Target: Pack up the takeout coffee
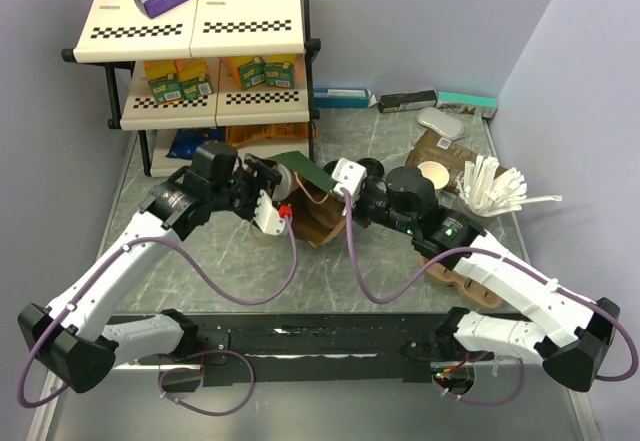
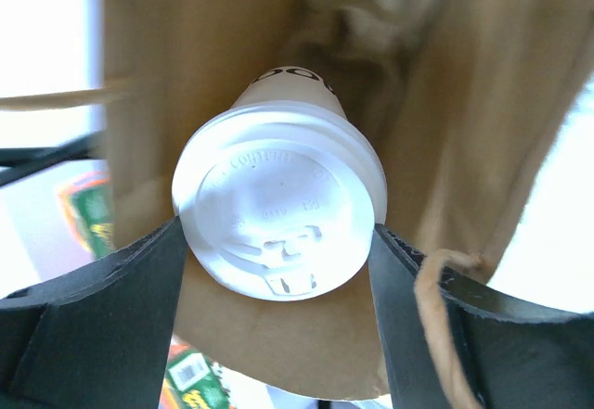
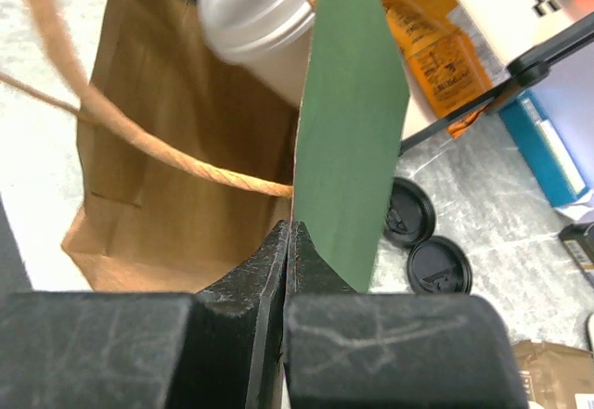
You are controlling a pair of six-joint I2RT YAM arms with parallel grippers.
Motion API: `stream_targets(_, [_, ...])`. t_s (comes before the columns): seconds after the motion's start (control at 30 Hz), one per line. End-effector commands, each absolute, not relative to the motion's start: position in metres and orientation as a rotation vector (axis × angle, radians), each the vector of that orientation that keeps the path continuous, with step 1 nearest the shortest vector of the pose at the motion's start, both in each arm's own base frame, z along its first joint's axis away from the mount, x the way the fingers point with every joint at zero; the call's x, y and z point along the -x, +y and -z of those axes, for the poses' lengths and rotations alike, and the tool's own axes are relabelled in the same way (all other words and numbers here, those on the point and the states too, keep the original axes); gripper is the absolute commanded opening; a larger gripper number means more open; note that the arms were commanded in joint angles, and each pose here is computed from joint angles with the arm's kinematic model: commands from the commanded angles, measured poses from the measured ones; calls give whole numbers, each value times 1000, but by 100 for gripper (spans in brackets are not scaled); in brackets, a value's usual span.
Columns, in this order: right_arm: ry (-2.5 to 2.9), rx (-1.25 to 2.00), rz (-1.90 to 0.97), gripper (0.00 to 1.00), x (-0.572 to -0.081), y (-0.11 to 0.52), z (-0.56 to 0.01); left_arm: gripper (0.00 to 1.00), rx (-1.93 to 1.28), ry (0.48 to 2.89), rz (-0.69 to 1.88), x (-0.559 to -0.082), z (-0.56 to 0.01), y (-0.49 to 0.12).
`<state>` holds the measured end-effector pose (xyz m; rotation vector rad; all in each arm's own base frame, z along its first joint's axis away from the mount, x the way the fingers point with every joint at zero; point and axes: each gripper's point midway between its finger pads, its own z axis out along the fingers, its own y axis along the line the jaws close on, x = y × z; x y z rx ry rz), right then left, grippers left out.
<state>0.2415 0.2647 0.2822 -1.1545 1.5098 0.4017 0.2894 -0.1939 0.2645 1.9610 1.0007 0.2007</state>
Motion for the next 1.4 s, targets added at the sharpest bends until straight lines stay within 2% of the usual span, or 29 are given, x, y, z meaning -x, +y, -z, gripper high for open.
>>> stream_targets(0.0, [1469, 1122, -466, 0, -243, 269, -314, 1, -1908, 925, -121, -289, -299, -213])
stream_targets(0.33, [1500, 1098, -438, 0, -250, 265, -311, 1, -1966, 967, 63, -262, -267, -225])
stream_targets(0.63, [1514, 1065, -427, 0, -259, 270, -316, 1, -2076, 900, 165, -240, -245, -256])
stream_targets(1.37, [1505, 1002, -434, 0, -254, 282, -331, 1, -2035, 1013, -1, -270, -218, -290])
